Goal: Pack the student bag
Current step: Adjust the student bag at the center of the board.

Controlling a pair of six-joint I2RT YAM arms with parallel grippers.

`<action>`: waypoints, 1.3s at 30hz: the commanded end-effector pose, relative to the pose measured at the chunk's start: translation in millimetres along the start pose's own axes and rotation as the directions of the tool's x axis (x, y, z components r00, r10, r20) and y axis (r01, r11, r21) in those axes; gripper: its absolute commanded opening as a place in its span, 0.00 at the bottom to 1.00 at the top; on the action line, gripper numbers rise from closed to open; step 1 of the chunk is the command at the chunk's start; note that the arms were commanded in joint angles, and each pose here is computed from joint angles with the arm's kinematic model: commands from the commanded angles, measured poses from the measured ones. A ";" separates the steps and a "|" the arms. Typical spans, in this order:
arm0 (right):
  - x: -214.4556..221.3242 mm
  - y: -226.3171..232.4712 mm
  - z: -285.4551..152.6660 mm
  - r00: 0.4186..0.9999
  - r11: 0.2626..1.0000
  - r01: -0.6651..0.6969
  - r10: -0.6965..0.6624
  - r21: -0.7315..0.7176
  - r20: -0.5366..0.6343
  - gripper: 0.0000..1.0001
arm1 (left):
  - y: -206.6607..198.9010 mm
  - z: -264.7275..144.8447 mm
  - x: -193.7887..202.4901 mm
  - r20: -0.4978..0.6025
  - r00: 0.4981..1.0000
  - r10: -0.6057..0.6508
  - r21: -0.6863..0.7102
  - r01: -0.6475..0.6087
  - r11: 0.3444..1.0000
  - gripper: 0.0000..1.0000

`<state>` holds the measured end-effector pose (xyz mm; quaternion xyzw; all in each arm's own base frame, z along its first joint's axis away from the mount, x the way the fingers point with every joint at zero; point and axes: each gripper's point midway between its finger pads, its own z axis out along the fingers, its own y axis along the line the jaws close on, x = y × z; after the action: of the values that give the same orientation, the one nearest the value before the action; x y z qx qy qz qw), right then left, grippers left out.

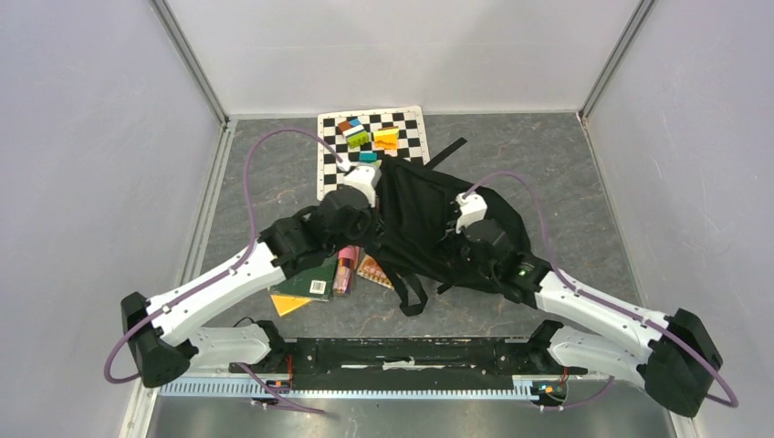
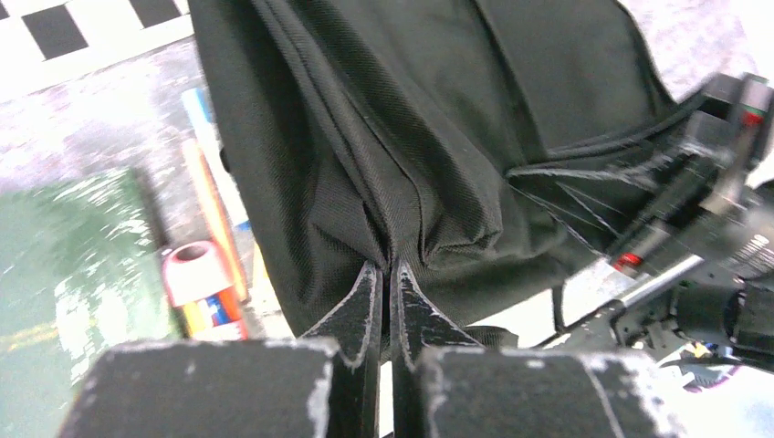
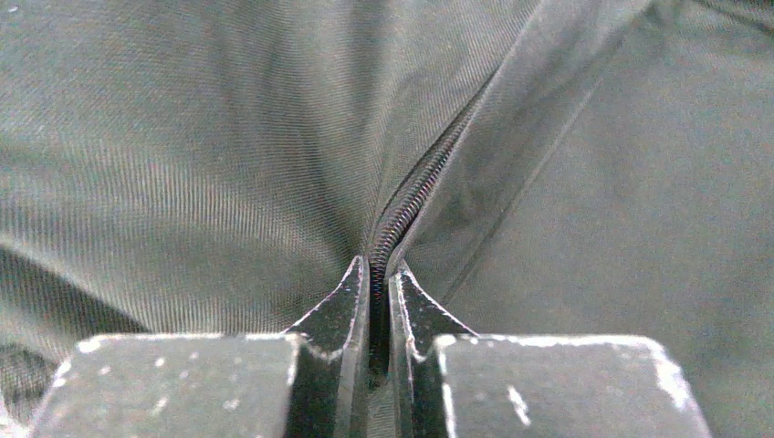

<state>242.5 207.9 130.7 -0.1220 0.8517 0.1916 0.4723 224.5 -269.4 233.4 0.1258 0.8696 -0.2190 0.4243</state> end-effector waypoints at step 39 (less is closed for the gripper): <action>72.0 89.7 -73.7 0.936 0.887 -0.351 0.325 -0.301 -0.137 0.65 | 79.4 -36.0 84.9 0.005 0.840 -0.543 0.017 0.543 0.839 1.00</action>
<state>115.5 231.6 100.5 -0.1036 0.8546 0.3619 0.3577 168.4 -161.0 136.2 -0.0670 0.9075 -0.2560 0.3261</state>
